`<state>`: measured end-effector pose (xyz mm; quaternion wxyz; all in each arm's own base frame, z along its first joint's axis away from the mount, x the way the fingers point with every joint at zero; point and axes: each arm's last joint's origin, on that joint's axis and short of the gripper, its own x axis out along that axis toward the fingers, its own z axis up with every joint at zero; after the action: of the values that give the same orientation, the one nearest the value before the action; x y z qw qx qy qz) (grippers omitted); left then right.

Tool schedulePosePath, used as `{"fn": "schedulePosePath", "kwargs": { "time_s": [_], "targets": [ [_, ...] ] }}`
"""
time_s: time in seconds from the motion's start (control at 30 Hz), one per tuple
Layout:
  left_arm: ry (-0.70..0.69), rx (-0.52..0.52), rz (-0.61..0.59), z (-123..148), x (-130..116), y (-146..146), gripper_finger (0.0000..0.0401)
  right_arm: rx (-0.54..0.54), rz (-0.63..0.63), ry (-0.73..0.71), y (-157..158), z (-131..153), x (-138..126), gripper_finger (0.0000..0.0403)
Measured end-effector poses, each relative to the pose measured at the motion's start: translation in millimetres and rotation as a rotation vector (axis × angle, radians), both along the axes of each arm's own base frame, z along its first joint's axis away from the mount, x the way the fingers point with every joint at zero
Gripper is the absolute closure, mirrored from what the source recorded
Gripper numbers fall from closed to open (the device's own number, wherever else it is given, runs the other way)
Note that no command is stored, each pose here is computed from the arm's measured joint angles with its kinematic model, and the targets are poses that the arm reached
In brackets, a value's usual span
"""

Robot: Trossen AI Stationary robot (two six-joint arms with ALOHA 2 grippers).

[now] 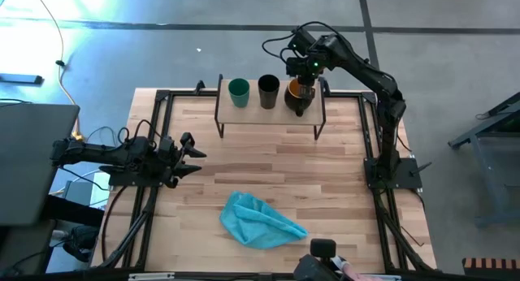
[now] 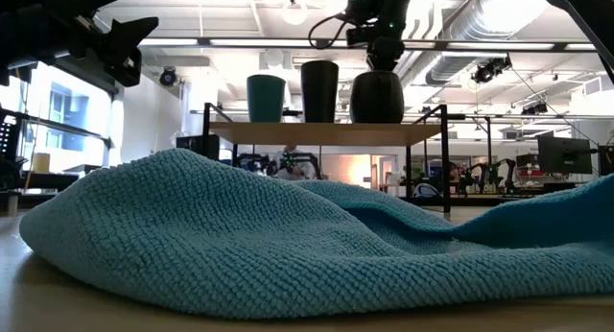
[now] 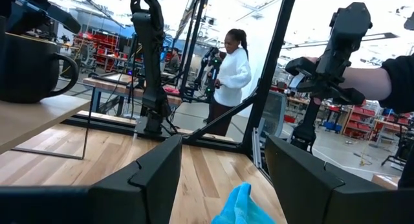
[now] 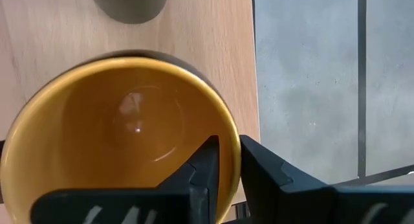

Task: Stack small to large cups/mugs on shelf
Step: Put the black mug on the shelf, then return to Home Position

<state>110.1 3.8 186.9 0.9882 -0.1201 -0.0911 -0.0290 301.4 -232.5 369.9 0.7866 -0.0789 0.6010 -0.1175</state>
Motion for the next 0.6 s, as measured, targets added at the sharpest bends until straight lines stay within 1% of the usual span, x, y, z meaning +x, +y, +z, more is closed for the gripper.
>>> {"fn": "schedulePosePath", "kwargs": {
  "time_s": [0.27,0.33,0.43,0.6],
  "targets": [
    [0.002,-0.001,0.0,-0.2,0.0,0.0,0.019,-0.017,0.01,-0.016,-1.2,1.4,1.3,0.0351],
    [0.003,-0.001,0.0,-0.3,0.1,0.0,0.019,-0.02,0.017,-0.014,-1.2,1.5,1.3,0.0346],
    [0.003,-0.001,0.0,-0.3,0.0,0.0,0.019,-0.022,0.015,-0.017,-2.0,1.6,1.0,0.0326],
    [0.003,-0.001,0.0,-0.4,0.1,0.0,0.019,-0.023,0.014,-0.018,-2.2,1.8,0.9,0.028]
  ]
}}
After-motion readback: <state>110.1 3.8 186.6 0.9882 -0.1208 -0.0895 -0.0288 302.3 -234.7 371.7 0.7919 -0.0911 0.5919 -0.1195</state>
